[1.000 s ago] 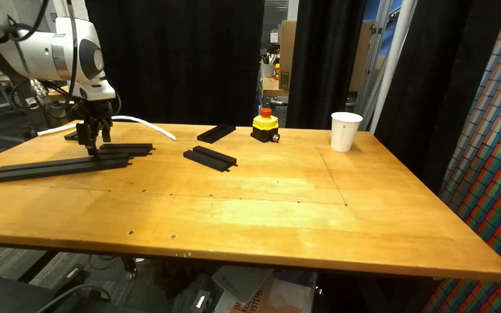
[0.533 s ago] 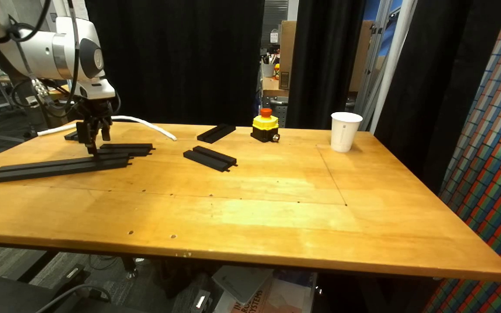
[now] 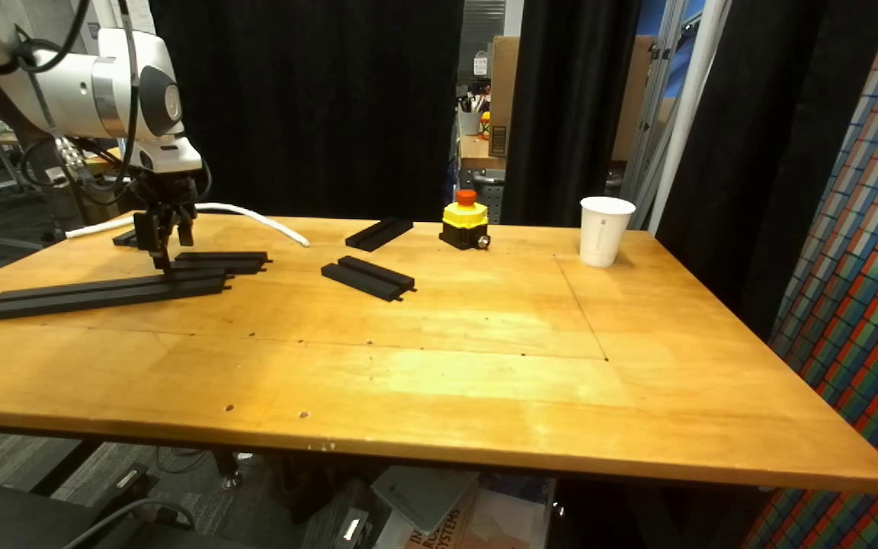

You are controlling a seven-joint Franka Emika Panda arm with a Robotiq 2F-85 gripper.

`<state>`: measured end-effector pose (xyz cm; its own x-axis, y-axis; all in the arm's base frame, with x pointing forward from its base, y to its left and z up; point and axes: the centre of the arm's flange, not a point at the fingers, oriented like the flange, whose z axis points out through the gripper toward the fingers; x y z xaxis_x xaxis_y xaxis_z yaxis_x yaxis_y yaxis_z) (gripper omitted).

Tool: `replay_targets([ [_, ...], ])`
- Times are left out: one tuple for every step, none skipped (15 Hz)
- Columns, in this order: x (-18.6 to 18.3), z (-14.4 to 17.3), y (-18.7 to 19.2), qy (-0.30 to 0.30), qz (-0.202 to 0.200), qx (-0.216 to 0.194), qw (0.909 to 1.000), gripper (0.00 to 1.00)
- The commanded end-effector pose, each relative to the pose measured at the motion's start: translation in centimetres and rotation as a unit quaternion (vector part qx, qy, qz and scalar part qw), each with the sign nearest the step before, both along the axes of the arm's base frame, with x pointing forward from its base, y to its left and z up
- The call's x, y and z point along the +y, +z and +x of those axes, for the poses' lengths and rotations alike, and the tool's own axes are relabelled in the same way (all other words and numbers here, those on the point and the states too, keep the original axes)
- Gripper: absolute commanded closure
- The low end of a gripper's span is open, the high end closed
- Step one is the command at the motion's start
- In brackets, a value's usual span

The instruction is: Connect the black pads together

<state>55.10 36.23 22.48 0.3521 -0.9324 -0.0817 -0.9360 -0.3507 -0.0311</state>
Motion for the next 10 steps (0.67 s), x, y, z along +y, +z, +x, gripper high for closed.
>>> replay_targets([
  [0.3,-0.1,0.7,-0.008,0.000,0.007,0.9999,0.00],
  [0.1,-0.1,0.7,-0.007,0.000,0.010,0.9999,0.00],
  [0.0,-0.2,0.6,-0.007,-0.001,0.011,0.9999,0.00],
  [0.0,-0.3,0.4,-0.007,-0.001,0.011,0.9999,0.00],
  [-0.2,-0.3,0.4,-0.007,0.000,0.012,0.9999,0.00],
  [-0.3,-0.4,0.2,-0.007,-0.001,0.012,0.9999,0.00],
  [-0.5,-0.3,0.1,-0.005,-0.001,0.011,0.9999,0.00],
  [-0.6,-0.3,0.1,-0.005,-0.001,0.011,0.9999,0.00],
  [-0.7,-0.4,-0.2,-0.005,-0.001,0.011,0.9999,0.00],
  [-0.8,-0.4,-0.3,-0.006,0.000,0.012,0.9999,0.00],
])
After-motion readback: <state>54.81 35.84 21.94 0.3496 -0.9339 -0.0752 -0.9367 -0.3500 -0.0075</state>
